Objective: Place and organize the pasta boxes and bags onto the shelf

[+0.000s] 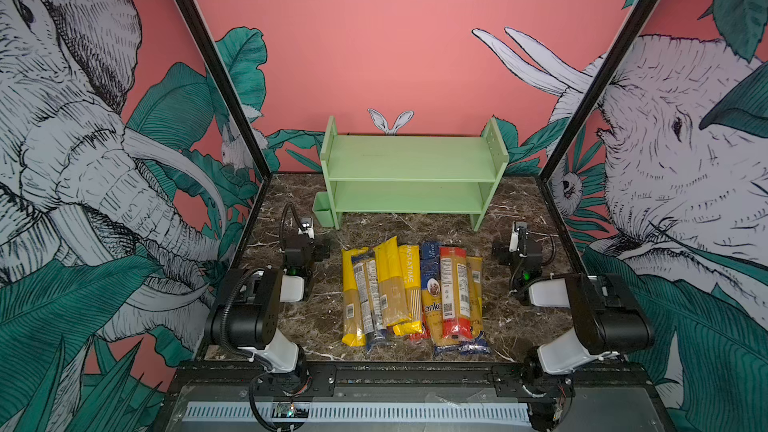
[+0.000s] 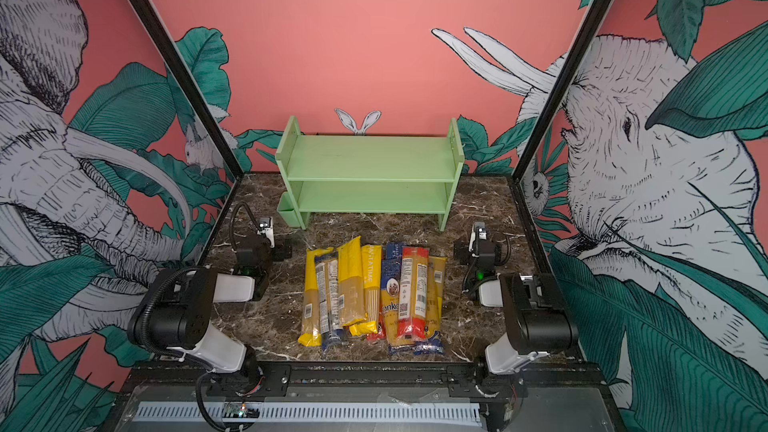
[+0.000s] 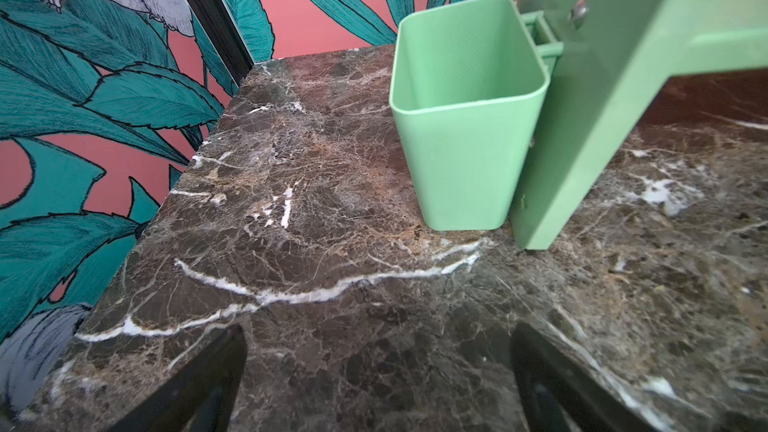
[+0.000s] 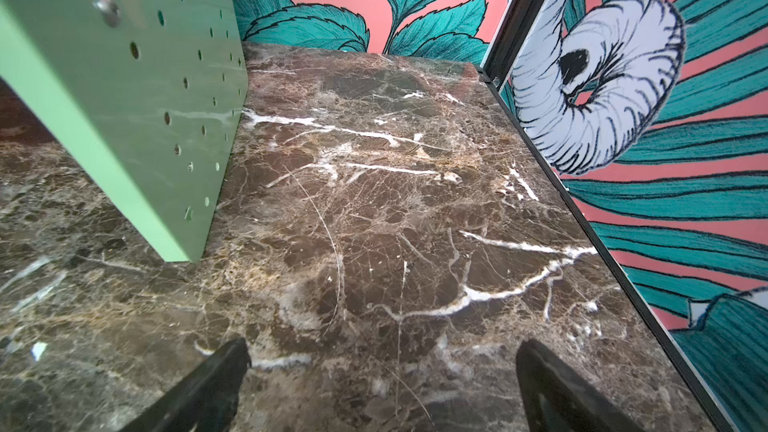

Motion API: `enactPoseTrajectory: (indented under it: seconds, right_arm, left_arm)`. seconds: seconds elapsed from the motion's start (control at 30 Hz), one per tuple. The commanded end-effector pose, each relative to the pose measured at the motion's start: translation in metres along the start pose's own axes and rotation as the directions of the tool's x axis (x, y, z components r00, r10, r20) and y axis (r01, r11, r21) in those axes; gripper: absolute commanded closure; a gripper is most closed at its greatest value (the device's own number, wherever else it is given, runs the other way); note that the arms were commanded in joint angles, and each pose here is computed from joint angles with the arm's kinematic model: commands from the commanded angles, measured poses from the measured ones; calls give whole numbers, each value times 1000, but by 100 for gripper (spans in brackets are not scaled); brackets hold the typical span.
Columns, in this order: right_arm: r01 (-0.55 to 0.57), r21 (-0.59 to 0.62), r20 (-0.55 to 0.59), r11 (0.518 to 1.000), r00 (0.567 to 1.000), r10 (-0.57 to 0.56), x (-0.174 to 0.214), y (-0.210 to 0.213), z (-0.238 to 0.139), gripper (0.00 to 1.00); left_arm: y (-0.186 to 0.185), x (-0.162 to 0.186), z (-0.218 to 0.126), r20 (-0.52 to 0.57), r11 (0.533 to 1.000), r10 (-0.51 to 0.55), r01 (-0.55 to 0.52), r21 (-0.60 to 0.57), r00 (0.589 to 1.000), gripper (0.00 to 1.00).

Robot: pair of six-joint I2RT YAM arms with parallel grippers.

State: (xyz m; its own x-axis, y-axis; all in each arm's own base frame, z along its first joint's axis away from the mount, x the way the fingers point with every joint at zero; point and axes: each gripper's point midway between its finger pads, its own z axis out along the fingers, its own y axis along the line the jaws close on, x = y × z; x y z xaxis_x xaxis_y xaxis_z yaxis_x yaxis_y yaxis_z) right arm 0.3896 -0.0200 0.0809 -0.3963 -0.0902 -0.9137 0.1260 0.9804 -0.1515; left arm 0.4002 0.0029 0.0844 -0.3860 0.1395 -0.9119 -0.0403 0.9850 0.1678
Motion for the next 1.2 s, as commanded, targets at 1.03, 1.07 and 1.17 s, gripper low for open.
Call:
enactPoseTrajectory:
  seconds: [1.03, 1.07, 1.17]
  right_arm:
    - [-16, -5, 54, 1000, 998, 16, -16, 0, 1, 1]
    - [-15, -5, 54, 1000, 998, 16, -16, 0, 1, 1]
    - [-16, -5, 54, 1000, 998, 16, -16, 0, 1, 1]
  left_arm:
    - [1, -11, -3, 39, 1000, 2, -2, -6, 999, 0]
    - [1, -10, -4, 38, 1000, 2, -2, -6, 999, 0]
    - [1, -10, -4, 39, 1000, 2, -2, -6, 999, 0]
